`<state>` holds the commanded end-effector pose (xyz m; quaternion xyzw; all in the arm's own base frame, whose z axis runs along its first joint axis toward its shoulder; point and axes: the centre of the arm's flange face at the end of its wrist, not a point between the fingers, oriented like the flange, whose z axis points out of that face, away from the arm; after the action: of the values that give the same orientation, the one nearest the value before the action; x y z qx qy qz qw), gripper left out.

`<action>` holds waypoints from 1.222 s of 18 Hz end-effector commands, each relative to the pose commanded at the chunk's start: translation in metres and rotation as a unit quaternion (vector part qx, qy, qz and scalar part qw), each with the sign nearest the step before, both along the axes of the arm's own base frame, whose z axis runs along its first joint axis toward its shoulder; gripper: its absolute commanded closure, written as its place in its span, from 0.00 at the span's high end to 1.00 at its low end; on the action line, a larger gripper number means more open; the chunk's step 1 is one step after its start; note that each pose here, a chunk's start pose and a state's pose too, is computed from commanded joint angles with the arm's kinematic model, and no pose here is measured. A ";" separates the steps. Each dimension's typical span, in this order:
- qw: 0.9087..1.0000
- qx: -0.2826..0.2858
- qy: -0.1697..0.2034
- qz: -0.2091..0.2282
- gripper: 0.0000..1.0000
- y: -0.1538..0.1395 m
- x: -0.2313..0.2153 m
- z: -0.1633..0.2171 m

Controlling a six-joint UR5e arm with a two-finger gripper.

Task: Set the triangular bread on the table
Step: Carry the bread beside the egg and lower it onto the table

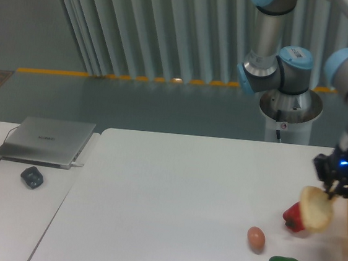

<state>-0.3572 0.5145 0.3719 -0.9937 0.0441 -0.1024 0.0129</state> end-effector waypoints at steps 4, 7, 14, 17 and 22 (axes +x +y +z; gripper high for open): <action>0.999 -0.011 -0.007 -0.038 0.04 0.031 0.055 -0.009; 1.000 -0.025 -0.009 -0.012 0.04 0.056 0.100 -0.013; 0.997 -0.014 0.015 0.071 0.09 0.094 0.131 -0.032; 0.998 -0.011 0.021 0.066 0.12 0.102 0.137 -0.040; 0.997 -0.025 0.033 0.058 0.82 0.103 0.132 -0.053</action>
<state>-0.2250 0.6177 0.3186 -0.9974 -0.0154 -0.0700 -0.0078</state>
